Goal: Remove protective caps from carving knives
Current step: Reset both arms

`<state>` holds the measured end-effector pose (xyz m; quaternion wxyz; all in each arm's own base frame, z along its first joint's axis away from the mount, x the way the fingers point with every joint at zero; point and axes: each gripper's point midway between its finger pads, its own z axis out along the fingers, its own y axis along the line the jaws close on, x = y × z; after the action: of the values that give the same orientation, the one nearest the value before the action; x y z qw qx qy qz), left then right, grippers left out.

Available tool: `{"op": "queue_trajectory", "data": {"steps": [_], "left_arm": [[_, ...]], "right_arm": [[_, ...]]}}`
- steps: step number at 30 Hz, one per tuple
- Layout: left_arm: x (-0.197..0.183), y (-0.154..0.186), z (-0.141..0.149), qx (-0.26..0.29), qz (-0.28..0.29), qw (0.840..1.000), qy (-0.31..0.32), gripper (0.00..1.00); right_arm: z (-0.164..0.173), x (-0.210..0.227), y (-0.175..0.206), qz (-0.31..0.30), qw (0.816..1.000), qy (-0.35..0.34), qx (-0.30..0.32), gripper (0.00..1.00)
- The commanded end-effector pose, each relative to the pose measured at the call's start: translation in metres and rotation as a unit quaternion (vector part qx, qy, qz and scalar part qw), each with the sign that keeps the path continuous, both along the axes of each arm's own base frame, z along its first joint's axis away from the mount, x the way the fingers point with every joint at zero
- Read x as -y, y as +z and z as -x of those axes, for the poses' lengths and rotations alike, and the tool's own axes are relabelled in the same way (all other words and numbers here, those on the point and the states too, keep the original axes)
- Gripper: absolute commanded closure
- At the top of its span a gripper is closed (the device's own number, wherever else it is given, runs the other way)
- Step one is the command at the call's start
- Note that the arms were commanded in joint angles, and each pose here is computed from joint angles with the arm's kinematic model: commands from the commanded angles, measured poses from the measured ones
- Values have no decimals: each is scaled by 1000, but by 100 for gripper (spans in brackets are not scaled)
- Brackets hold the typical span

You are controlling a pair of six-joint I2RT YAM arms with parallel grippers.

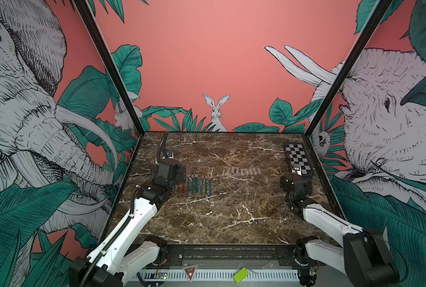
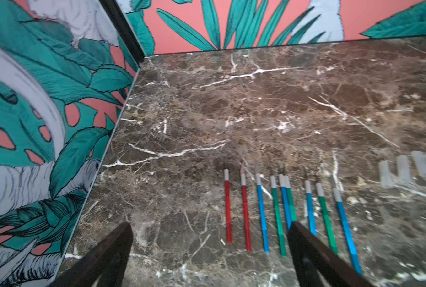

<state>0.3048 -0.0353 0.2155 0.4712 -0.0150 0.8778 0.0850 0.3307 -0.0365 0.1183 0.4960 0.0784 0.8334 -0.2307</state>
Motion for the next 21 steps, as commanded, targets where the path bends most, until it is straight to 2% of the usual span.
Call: {"op": "queue_trajectory", "data": {"steps": [1,3,8,10,14,19,21], "left_arm": [[-31,17,-8,79,8,996,52,1],[-52,0,-8,69,0,993,91,1],[-93,-28,-16,74,-56,983,157,1],[-94,-37,-27,93,-57,984,141,1],[-80,-57,-49,119,-62,987,85,1],[-76,-89,-65,113,-70,989,66,1],[-76,-93,-74,102,-54,991,64,1]], "right_arm": [[-34,-2,17,-11,996,34,84,1],[-38,2,7,-6,996,29,87,2],[-53,-12,-14,-12,992,77,97,2],[-52,-3,-20,-31,995,56,70,2],[-54,5,-22,-59,994,58,72,2],[-53,5,-22,-58,994,57,73,2],[-53,5,-22,-58,994,57,72,2]]}}
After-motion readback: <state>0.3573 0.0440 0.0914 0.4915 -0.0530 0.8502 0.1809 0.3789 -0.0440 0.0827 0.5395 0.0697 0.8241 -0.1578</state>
